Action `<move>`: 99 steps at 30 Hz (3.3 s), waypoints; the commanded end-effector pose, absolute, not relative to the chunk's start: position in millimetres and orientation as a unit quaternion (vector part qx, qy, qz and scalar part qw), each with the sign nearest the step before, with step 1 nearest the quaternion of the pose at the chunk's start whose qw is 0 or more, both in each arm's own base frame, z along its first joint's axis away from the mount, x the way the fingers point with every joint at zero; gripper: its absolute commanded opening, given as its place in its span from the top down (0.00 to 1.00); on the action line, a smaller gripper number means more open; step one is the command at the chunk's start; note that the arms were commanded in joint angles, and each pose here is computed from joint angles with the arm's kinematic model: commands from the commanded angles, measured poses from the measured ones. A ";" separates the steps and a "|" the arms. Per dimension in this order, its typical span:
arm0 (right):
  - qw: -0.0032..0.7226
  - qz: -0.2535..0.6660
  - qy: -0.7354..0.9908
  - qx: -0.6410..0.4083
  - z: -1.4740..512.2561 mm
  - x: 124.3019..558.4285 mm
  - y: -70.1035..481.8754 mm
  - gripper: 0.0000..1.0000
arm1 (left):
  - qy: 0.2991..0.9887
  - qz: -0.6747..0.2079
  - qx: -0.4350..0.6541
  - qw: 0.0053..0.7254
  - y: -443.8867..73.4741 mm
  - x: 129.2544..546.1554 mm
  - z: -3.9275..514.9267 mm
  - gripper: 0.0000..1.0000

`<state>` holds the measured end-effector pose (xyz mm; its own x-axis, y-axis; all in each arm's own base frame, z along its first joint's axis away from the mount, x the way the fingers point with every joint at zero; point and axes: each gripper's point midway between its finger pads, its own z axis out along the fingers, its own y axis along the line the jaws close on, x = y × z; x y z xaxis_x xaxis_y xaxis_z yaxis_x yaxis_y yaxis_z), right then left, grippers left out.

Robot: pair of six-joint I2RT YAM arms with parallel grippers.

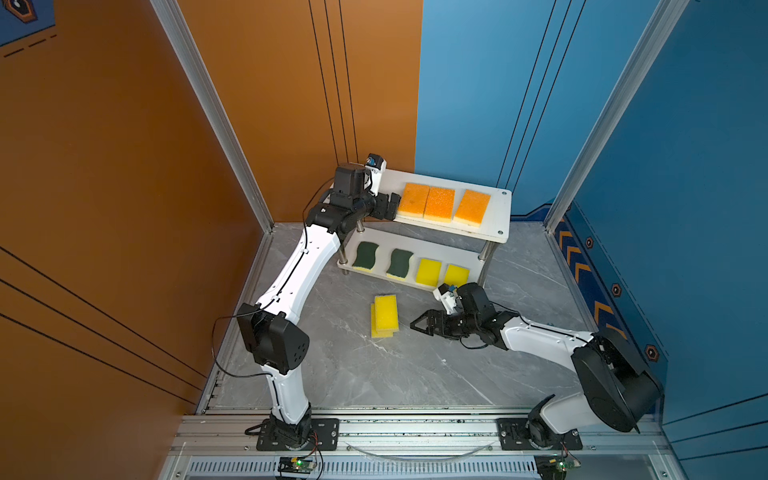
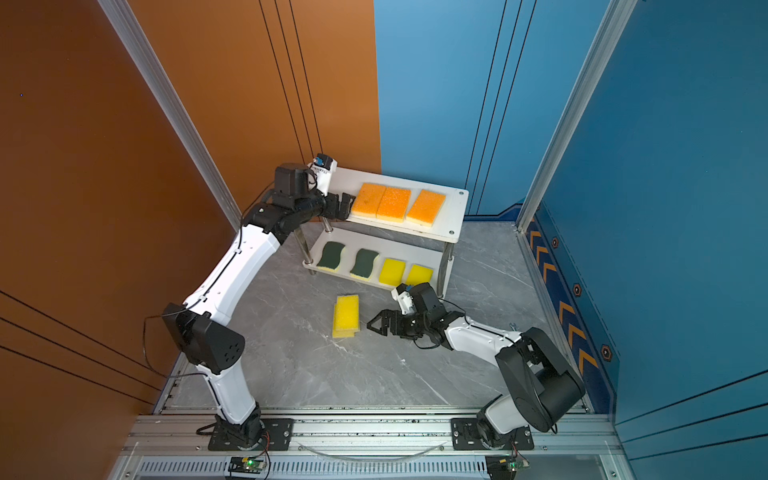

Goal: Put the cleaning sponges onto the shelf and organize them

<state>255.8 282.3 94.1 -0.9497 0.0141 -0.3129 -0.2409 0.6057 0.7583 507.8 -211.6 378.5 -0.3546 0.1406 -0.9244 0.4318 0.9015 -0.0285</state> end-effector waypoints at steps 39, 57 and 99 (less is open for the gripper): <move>0.141 0.442 0.884 -0.056 89.2 256.1 277.5 0.00 | 0.795 -0.160 0.194 0.552 -238.0 520.3 389.1 0.02; 0.141 0.444 0.883 -0.056 89.9 256.9 278.2 0.00 | 0.791 -0.168 0.201 0.552 -247.3 520.2 390.6 0.02; 0.154 0.444 0.880 -0.063 106.1 255.5 279.2 0.00 | 0.771 -0.100 0.151 0.610 -185.1 434.8 458.7 0.02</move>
